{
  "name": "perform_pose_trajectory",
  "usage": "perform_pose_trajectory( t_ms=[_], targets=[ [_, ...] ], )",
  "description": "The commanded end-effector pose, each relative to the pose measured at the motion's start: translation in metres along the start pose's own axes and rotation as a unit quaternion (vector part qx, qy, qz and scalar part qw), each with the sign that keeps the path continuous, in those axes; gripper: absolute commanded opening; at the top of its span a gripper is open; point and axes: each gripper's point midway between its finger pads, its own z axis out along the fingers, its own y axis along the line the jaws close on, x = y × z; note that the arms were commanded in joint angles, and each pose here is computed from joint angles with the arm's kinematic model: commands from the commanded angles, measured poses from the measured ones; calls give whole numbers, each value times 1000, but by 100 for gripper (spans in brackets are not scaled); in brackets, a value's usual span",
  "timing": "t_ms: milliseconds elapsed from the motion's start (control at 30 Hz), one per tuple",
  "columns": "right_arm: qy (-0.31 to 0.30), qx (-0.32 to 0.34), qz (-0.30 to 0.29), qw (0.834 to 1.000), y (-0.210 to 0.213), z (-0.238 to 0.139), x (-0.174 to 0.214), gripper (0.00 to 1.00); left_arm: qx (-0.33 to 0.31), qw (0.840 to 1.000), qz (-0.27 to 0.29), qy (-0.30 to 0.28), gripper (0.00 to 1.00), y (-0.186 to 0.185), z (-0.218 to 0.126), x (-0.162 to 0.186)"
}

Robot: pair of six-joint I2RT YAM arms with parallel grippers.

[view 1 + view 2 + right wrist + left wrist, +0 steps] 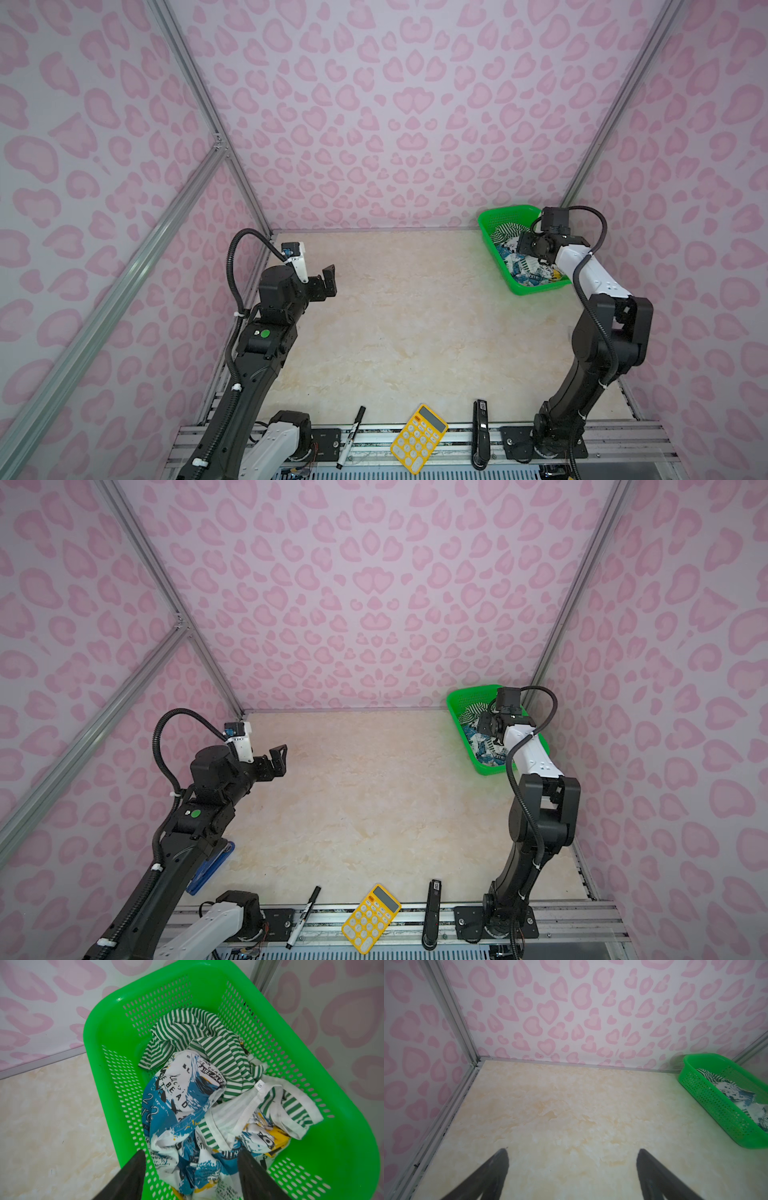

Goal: Fold and stack the mixed laundry pile
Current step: 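Reach the right gripper into the green basket and grasp the laundry, then lift the laundry out of the basket and lower it onto the table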

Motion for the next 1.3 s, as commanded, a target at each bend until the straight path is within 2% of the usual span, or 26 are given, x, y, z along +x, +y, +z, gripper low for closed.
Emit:
perform_pose_trajectory(
  t_ms=[0,200,367,433,533,600,633,667,900,1033,1133,1267],
  targets=[
    [52,-5,27,998,-3,25,18,67,25,999,1,26,98,-9,-7,6],
    [76,-3,48,996,-5,62,30,68,44,999,1,27,98,-15,-14,12],
    [89,-23,56,994,2,84,34,60,46,999,-5,24,98,-15,-18,14],
    [91,-29,56,994,5,89,34,47,46,999,-7,24,98,-15,-19,14],
    [83,-39,54,994,9,83,26,19,45,999,-9,28,97,-14,-18,16],
    [73,-43,48,995,11,73,20,6,44,999,-11,30,98,-14,-16,18],
    [63,-43,42,996,12,64,13,1,42,999,-13,31,97,-13,-14,20],
    [53,-42,36,997,14,55,7,0,42,998,-14,32,98,-13,-12,21],
    [-26,-37,3,999,22,-15,-42,0,47,998,-29,38,98,-14,-3,24],
    [-73,-55,-29,995,43,-65,-70,0,51,998,-34,34,98,-16,1,22],
    [-131,-79,-65,986,73,-117,-92,0,57,997,-36,31,98,-18,2,19],
    [-219,-117,-112,962,115,-208,-123,0,68,997,-39,27,98,-22,3,16]
  ],
)
